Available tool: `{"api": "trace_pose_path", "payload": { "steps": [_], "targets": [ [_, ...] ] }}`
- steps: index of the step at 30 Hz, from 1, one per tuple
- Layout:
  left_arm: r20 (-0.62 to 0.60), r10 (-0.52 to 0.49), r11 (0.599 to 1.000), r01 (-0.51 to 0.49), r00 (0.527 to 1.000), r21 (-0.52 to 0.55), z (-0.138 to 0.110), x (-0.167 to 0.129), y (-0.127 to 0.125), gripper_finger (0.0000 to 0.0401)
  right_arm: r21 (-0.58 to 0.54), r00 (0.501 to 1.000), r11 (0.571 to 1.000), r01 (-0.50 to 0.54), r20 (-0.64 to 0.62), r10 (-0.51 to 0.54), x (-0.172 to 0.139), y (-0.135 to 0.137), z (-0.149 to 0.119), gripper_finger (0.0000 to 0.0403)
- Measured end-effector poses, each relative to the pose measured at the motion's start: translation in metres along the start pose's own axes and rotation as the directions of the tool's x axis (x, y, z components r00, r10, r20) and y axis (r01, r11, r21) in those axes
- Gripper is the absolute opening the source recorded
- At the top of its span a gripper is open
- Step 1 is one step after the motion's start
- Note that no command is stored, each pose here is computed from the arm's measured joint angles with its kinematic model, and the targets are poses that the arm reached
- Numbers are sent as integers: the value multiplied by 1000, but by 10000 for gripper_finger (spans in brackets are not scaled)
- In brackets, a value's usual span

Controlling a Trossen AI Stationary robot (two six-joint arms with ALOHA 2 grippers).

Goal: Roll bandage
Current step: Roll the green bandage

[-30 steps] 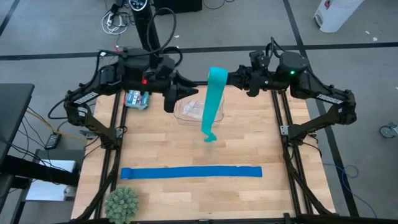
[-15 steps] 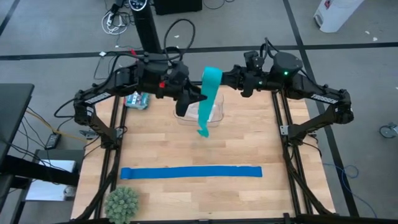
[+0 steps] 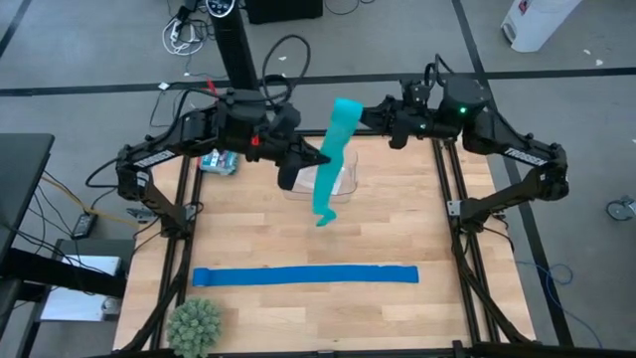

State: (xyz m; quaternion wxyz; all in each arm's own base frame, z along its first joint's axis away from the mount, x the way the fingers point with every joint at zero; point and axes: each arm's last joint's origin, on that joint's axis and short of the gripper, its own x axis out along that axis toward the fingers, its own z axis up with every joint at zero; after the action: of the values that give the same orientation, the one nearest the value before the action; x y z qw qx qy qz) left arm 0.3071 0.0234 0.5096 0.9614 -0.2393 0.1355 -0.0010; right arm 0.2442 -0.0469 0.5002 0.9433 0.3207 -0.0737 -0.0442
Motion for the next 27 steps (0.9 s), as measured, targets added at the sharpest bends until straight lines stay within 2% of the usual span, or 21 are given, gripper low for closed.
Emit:
{"api": "trace_pose_path", "payload": {
  "steps": [2, 4, 13, 24, 27],
  "targets": [
    [-9, -16, 1000, 16, 1000, 2, -2, 1, -4, 3, -19, 999, 999, 37, -13, -37, -1, -7, 2, 0],
    [-12, -22, 1000, 22, 1000, 3, -3, 1, -5, 3, -21, 999, 999, 32, -17, -33, -1, -11, 5, 0],
    [-34, 9, 1000, -9, 999, 5, -6, 1, -4, 2, 6, 990, 991, -136, 33, 135, -3, 3, 13, 0],
    [18, 106, 993, -107, 994, 58, 0, 0, 8, 3, 65, 978, 976, -208, -6, 208, -2, 20, 0, 0],
    [30, 127, 987, -129, 991, 100, 2, 0, 10, 3, 87, 976, 972, -216, -15, 218, -2, 23, -3, 0]
  ]
}}
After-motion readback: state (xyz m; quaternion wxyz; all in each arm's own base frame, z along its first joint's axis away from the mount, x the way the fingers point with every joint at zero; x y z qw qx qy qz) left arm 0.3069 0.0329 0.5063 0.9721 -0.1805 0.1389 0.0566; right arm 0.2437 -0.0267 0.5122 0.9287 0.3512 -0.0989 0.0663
